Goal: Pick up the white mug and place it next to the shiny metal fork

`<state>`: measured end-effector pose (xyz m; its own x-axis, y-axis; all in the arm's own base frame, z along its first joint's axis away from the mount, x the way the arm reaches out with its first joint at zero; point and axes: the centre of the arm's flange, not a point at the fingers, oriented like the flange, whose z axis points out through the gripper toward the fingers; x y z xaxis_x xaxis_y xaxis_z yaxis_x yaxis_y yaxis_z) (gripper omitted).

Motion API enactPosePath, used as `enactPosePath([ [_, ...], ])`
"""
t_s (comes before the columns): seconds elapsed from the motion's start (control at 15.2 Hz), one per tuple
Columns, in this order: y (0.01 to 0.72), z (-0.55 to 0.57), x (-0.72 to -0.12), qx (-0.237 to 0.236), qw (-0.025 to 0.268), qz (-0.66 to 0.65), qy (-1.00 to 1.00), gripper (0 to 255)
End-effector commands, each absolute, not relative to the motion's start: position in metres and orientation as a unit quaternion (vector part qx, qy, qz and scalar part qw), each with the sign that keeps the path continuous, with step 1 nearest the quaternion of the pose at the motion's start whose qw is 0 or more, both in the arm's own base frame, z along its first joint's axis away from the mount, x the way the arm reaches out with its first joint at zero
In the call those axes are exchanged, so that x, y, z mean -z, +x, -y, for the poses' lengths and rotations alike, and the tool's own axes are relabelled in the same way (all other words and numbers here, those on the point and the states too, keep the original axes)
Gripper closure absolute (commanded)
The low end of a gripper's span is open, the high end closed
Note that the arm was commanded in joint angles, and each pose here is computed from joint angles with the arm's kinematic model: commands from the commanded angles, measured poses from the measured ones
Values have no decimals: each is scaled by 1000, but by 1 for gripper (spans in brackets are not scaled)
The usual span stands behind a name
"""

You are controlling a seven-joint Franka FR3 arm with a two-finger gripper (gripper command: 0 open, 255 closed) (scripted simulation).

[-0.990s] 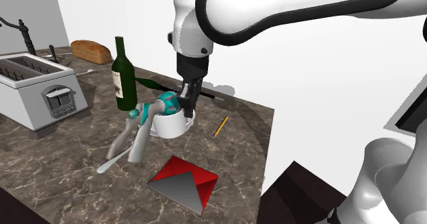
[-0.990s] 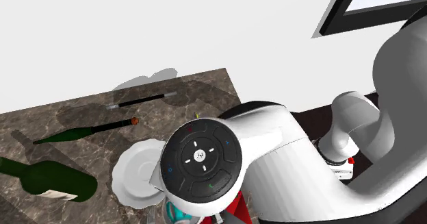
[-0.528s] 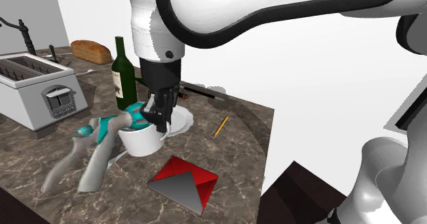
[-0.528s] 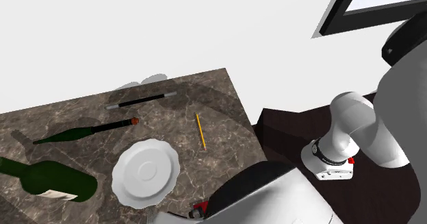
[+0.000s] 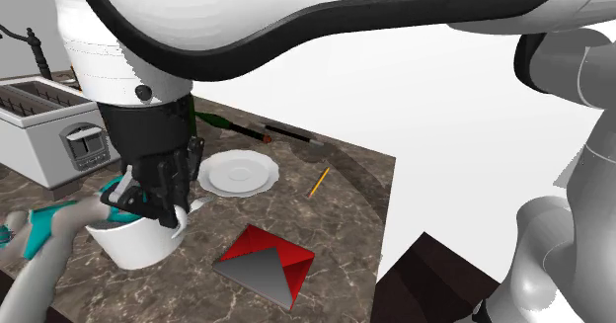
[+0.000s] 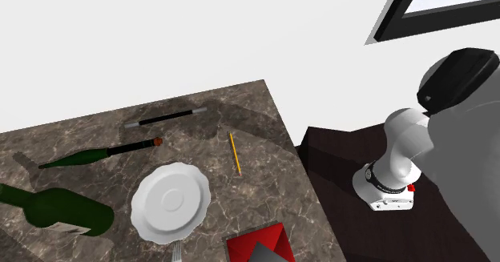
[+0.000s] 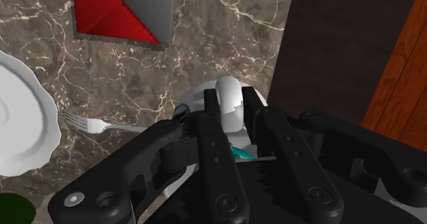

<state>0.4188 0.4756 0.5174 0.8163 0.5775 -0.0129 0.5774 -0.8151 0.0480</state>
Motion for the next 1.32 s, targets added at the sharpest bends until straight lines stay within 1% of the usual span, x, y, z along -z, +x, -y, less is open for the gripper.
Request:
enactPosePath([
  [0.0, 418, -488, -510, -2, 25, -302, 953, 255],
  [1.25, 418, -488, -409, -2, 25, -302, 953, 255],
])
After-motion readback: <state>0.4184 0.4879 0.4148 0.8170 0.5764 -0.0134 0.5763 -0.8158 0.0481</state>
